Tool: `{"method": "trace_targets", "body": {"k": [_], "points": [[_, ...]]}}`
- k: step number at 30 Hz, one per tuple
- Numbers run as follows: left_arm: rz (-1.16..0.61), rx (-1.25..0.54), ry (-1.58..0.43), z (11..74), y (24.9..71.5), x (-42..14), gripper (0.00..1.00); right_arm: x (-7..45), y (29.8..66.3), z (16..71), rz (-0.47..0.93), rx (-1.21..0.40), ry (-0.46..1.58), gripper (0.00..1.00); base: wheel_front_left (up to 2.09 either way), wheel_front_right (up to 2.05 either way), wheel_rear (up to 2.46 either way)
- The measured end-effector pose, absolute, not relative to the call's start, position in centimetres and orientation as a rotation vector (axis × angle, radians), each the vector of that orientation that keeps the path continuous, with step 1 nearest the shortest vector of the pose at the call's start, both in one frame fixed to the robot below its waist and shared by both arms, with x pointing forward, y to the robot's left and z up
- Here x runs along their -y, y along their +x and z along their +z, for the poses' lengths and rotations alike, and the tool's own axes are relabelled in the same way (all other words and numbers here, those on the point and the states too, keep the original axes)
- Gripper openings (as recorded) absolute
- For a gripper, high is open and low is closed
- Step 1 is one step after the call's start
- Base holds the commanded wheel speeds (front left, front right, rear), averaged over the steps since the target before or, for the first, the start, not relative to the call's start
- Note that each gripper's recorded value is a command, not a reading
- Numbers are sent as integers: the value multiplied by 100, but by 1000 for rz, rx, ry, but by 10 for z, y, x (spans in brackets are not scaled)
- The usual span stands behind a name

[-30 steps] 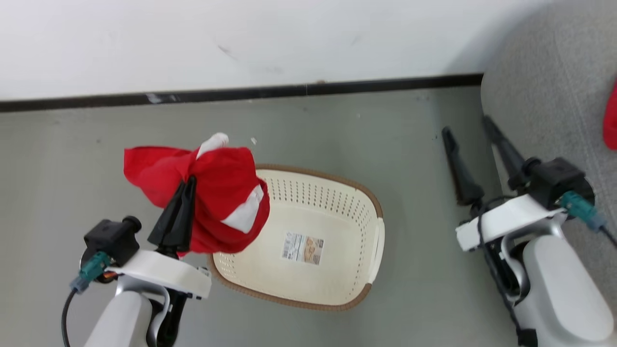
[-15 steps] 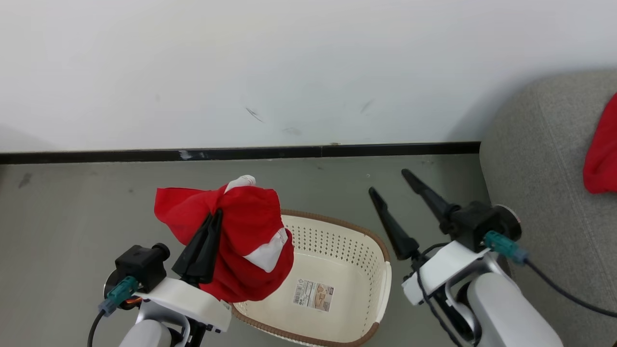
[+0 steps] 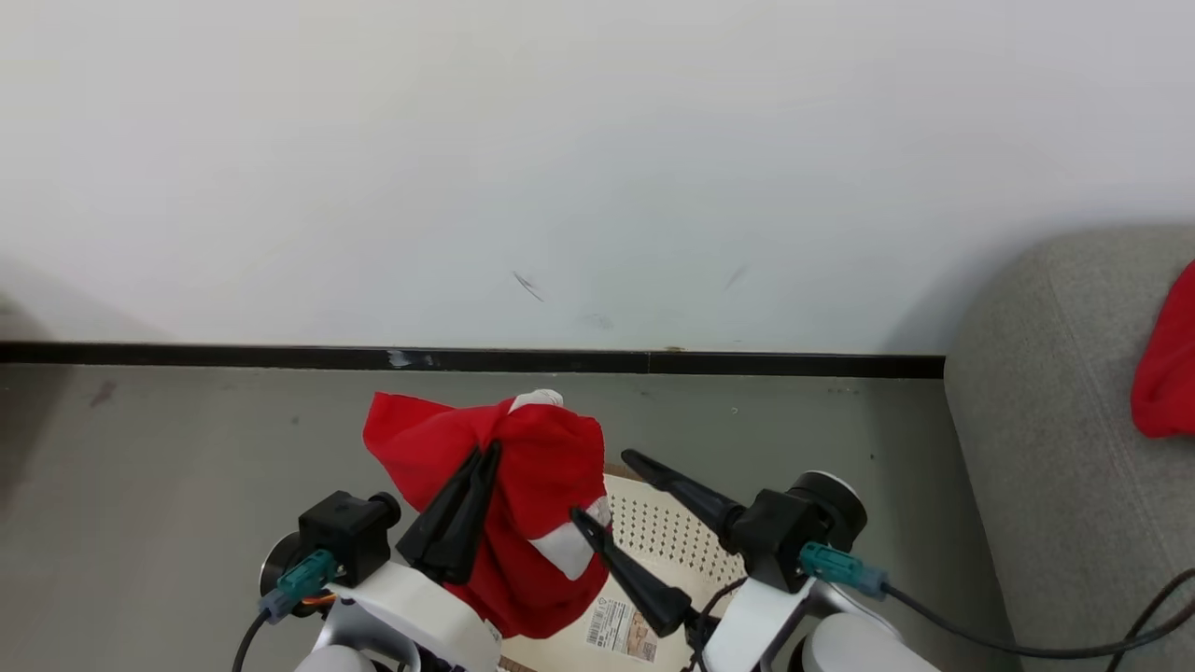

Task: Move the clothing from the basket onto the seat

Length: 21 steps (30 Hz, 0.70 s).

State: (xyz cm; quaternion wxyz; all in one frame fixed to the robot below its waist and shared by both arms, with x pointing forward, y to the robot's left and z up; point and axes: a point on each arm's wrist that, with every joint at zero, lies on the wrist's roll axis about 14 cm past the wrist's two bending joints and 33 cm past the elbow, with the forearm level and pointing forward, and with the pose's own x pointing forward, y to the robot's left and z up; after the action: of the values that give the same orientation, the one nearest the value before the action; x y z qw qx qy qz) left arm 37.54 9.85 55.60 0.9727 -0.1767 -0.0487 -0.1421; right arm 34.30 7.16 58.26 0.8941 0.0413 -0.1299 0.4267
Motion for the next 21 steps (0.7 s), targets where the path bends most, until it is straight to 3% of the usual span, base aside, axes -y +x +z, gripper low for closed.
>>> {"method": "trace_targets", "body": {"k": [8,21], "points": [[-353,126,-336,577,359,-81,0,-97,310,587,994,285,75,100,0,0,0],[-452,188,-322,611,337,-56,0,-95,310,585,981,286,47,100,0,0,0]]}}
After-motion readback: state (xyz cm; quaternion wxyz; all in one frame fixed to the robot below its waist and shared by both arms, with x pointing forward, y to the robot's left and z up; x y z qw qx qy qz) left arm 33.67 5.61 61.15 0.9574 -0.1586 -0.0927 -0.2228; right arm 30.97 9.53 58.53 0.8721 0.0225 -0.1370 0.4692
